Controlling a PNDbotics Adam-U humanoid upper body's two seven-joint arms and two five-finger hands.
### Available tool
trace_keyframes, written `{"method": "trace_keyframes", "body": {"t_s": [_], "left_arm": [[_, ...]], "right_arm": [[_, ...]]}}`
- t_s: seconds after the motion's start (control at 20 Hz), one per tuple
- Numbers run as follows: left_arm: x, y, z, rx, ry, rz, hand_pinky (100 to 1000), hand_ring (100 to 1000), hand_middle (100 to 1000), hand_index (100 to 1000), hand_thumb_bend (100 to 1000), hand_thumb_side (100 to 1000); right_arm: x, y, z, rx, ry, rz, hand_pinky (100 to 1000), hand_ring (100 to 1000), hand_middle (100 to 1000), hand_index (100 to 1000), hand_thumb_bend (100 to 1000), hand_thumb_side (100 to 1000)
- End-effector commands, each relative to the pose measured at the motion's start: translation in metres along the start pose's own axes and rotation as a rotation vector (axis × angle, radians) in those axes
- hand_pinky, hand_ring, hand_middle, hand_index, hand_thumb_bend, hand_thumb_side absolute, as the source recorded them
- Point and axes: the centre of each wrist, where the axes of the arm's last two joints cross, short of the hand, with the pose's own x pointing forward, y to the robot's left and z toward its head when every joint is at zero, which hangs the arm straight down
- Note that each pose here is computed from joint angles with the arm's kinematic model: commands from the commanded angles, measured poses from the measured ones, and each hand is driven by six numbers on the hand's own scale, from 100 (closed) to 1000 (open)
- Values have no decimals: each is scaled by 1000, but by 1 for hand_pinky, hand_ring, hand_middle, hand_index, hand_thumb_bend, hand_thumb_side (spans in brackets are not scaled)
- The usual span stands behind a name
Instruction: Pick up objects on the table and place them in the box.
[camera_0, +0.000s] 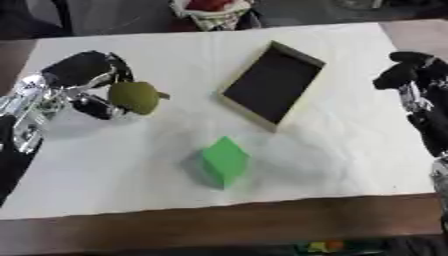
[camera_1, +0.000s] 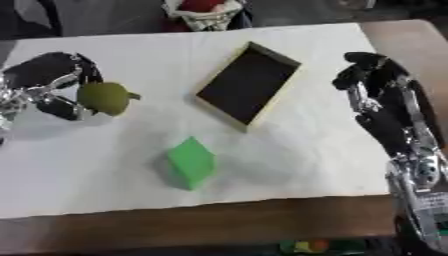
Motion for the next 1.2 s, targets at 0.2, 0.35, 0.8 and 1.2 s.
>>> {"method": "trace_keyframes", "body": {"t_s": [0.2,0.35,0.8,1.2], "left_arm": [[11,47,-26,101,-49,-30,628,503,483,639,295,110],[17,49,-45,136,-58,-22,631,510,488,646,303,103],[31,44,-93,273,-33,-41,640,544,525,688,337,100],[31,20,-114,305,46,-5,664,597,578,756,335,100]], "right_arm": [[8,2,-8,28,-37,-5,645,604,544,755,100,500],[9,5,-11,40,-45,-14,645,604,544,755,100,500],[14,15,-18,99,-70,-42,645,603,543,754,100,501],[17,20,-23,128,-86,-58,644,603,541,754,100,502]]}}
